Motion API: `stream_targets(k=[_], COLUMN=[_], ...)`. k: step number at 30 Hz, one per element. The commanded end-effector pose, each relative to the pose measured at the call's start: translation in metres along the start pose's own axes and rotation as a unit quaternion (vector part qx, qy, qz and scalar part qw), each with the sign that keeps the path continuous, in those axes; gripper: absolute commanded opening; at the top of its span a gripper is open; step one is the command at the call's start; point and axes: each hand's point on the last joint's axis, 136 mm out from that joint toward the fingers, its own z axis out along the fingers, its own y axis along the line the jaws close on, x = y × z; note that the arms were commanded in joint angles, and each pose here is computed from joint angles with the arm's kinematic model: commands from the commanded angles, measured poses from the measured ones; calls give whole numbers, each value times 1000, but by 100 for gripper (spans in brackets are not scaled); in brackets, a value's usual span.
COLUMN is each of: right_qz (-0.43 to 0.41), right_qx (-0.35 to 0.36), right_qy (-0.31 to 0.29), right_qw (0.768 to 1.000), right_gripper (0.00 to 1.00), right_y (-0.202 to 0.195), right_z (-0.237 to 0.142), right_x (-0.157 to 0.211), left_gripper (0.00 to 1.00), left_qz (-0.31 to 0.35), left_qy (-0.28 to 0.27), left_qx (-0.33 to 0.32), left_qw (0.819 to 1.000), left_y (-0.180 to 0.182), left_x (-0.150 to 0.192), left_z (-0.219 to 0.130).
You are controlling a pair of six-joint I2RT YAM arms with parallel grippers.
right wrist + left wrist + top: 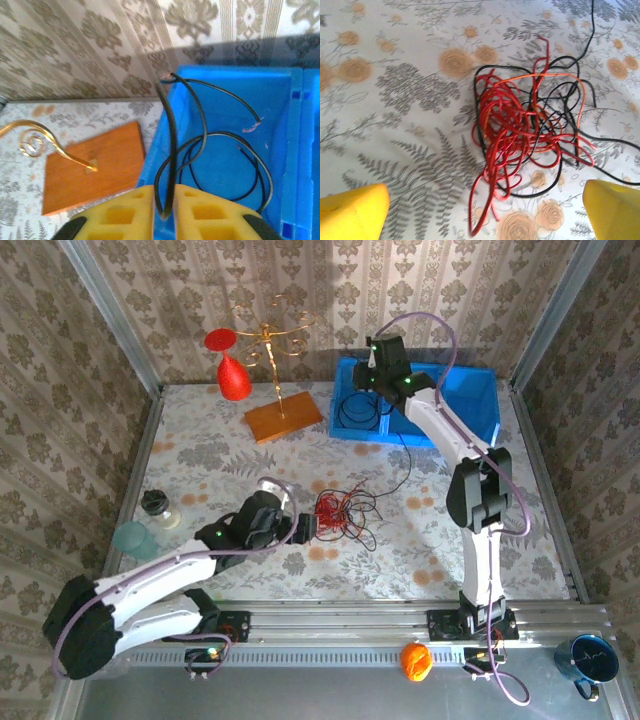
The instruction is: Untangle the cables
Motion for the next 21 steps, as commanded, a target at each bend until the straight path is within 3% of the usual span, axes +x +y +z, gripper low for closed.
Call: stream_targets(k=[1,5,10,13,17,21], right_qz=[21,22,-5,-33,-55,-55], right_qx=[25,29,9,-4,-16,-93], right_qy=[1,-28,-42,-25,21,106], right_qw=[999,999,999,999,998,988], right_gripper=[25,39,39,41,54,46], right_y=[-9,-6,11,20,23,33], right_z=[-8,-34,-89,-121,-157,-187], right_x=[-2,-11,-2,36,105,188], left_gripper=[100,100,100,99,97,89], left_qz=[-18,-25,-31,-35,-37,-25], left_qy=[11,4,10,22,39,57], left_qx=[-26,-22,-15,-8,1,14], left_qw=[999,999,999,999,999,998], left_y=[18,20,17,14,9,2], left_x=[13,12,11,14,18,16], left_z=[-8,-13,-10,-5,4,11])
